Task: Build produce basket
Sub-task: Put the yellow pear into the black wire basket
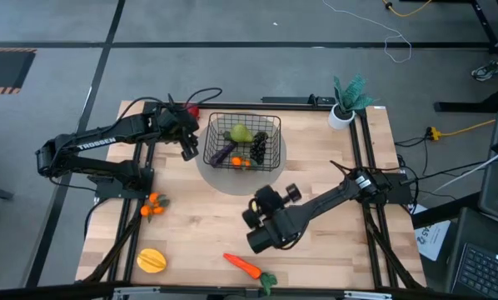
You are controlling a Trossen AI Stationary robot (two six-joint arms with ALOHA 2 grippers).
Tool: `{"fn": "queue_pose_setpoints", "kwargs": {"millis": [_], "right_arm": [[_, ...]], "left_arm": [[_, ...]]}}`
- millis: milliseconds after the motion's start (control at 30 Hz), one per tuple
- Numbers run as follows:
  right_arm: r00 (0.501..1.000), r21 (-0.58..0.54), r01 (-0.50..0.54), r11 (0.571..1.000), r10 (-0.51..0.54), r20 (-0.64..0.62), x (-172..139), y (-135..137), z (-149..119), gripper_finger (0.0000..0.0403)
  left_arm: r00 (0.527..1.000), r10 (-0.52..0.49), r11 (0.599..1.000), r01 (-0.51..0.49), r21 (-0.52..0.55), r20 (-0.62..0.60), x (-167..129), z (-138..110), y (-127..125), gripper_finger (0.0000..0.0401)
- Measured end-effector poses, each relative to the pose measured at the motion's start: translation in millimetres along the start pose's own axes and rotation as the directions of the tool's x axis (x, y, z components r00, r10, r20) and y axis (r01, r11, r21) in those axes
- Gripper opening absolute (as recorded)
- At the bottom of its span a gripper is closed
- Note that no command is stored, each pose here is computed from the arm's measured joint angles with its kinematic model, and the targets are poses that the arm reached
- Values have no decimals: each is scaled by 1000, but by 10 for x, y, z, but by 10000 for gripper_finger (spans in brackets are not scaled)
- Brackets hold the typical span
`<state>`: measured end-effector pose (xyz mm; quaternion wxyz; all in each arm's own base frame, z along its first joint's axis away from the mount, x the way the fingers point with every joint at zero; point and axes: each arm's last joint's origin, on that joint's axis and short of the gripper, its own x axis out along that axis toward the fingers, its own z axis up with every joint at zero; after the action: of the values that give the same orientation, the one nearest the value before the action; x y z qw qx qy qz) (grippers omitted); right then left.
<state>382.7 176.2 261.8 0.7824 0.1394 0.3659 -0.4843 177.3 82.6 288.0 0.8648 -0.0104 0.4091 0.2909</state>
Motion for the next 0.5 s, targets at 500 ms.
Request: {"fn": "queue_pose_setpoints", "kwargs": {"millis": [500], "right_arm": [[761, 183, 172, 968, -249, 599, 577, -199, 834, 0]], "left_arm": [[1000, -1, 1000, 1, 3, -16, 0, -16, -1, 133]]}}
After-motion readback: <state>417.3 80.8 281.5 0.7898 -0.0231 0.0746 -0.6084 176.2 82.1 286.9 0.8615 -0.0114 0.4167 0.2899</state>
